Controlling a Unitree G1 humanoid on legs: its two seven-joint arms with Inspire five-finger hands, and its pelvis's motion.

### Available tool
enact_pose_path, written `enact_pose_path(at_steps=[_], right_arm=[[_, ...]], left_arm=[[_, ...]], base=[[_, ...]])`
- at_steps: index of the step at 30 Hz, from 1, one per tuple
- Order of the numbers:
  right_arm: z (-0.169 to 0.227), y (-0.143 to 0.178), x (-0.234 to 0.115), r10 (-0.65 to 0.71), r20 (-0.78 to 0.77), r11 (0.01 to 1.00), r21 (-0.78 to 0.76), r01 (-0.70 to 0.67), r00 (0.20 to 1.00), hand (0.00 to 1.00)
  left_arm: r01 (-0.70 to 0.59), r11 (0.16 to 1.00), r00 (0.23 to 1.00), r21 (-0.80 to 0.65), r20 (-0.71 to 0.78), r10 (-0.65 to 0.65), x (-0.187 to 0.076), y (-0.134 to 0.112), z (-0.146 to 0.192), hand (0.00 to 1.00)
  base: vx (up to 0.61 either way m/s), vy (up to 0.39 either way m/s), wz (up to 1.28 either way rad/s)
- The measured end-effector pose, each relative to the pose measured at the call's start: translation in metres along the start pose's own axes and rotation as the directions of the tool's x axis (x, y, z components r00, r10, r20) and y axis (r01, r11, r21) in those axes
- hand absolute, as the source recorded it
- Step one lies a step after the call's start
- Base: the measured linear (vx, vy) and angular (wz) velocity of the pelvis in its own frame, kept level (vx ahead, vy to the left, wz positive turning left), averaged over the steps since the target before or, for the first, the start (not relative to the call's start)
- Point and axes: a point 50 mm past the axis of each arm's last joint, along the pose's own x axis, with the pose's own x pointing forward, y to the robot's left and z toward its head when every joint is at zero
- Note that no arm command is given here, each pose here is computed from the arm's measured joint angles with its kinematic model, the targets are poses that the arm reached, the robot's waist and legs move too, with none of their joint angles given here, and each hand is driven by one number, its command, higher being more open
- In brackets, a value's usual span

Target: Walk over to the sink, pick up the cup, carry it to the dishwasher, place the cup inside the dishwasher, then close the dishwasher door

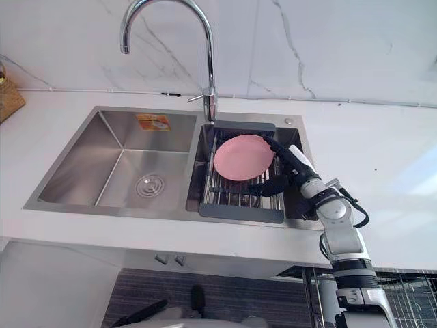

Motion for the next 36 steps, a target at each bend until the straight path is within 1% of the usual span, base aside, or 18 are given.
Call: enact_pose_path(at_steps=[9, 13, 16, 29, 36], right_arm=[[0.002, -0.001, 0.007, -0.073, -0.005, 0.982, -0.173, 0.071, 0.997, 1.00], [0.003, -0.002, 0.007, -0.104, -0.003, 0.959, -0.267, 0.099, 0.995, 1.00], [0.004, -0.003, 0.007, -0.119, 0.006, 0.945, -0.305, 0.115, 0.993, 1.00], [0.006, -0.001, 0.007, -0.107, 0.031, 0.942, -0.316, 0.112, 0.994, 1.00], [0.012, 0.000, 0.005, -0.102, 0.078, 0.956, -0.270, 0.120, 0.992, 1.00]], left_arm=[[0.008, 1.000, 1.000, 0.002, 0.010, -0.008, -0.001, 0.000, 0.002, 1.00], [0.008, 1.000, 1.000, 0.002, 0.010, -0.008, -0.001, 0.000, 0.002, 1.00], [0.007, 1.000, 1.000, 0.002, 0.008, -0.007, -0.001, 0.000, 0.001, 1.00], [0.008, 1.000, 1.000, 0.001, 0.007, -0.008, -0.001, 0.000, 0.001, 1.00], [0.016, 1.000, 1.000, 0.001, 0.006, -0.016, -0.001, 0.001, -0.001, 1.00]], base=[[0.02, -0.033, 0.07], [-0.01, -0.060, 0.01], [-0.01, -0.052, -0.01], [0.00, -0.053, -0.01], [0.02, -0.047, -0.04]])
